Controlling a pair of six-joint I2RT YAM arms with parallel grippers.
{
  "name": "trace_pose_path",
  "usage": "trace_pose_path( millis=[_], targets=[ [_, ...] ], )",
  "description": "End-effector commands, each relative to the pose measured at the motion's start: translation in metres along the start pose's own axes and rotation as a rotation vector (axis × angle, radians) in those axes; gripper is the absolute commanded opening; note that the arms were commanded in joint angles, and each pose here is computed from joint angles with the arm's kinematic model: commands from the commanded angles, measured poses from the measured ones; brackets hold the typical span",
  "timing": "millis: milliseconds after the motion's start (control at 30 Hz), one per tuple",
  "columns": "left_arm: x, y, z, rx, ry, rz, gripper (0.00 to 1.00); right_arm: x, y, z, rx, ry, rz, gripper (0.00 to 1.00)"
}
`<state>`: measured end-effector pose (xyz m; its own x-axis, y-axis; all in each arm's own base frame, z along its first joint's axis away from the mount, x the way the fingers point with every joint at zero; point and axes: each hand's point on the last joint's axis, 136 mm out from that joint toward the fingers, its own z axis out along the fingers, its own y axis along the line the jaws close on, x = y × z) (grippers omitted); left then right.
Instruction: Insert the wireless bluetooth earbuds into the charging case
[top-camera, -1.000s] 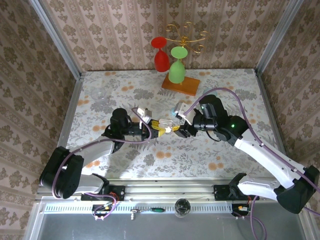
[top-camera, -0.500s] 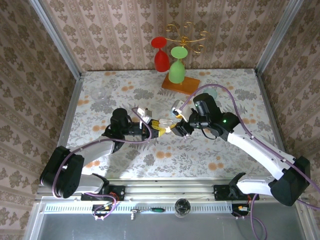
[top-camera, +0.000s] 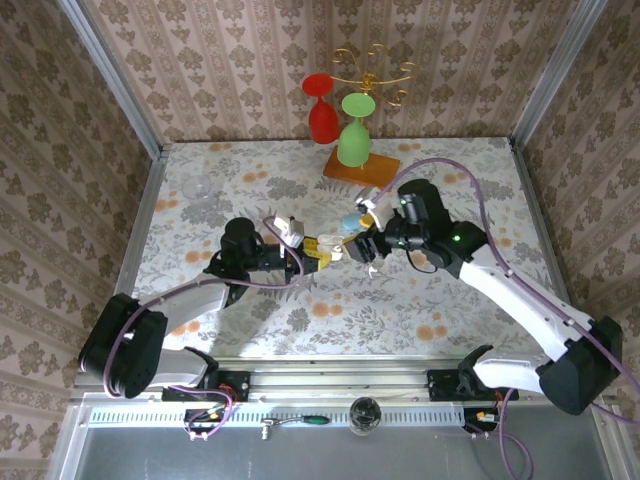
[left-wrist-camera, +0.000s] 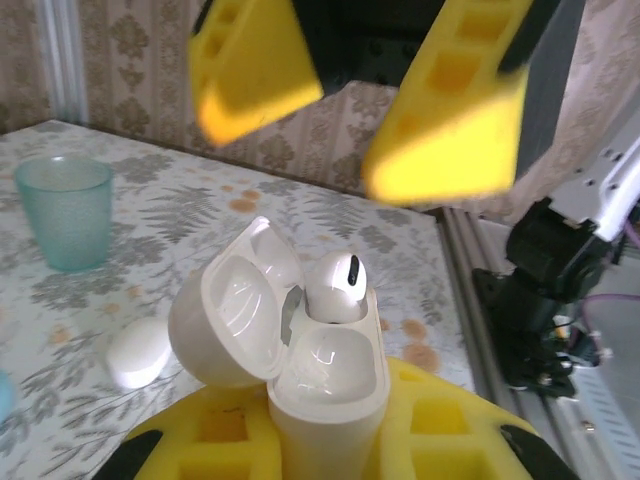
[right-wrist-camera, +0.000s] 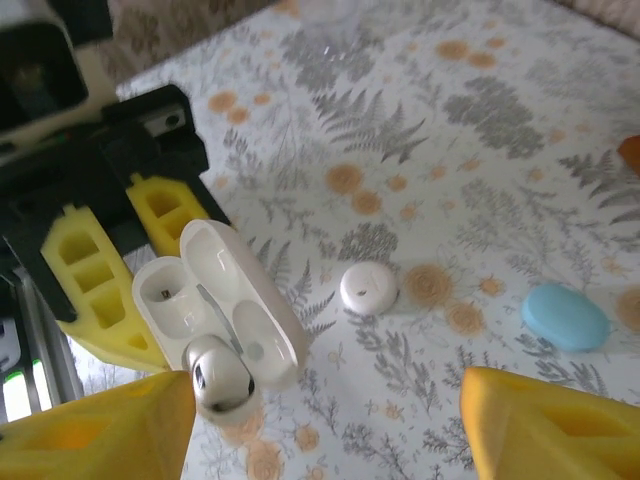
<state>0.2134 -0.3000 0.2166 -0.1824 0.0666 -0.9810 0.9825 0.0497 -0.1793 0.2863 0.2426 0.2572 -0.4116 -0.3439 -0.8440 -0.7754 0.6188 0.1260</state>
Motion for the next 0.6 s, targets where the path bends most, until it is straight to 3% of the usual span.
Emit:
trace_pose_path(
  millis=[0,200,467,567],
  targets=[
    [0.001,0.008,-0.004,-0.083,0.006,0.103,0.00,-0.012,-0.006,-0.020,-0.001,-0.119,0.125,0.73],
    [0.000,0.014,-0.005,-0.130,0.001,0.133,0.00,0.015,-0.036,-0.017,0.117,-0.064,0.314,0.72],
    [0.012,0.020,-0.011,-0.189,0.019,0.147,0.00,0.110,-0.078,0.023,0.298,0.398,0.546,0.63],
    [0.016,0.018,-0.012,-0.190,0.019,0.138,0.00,0.136,-0.083,0.039,0.313,0.511,0.627,0.60]
  ],
)
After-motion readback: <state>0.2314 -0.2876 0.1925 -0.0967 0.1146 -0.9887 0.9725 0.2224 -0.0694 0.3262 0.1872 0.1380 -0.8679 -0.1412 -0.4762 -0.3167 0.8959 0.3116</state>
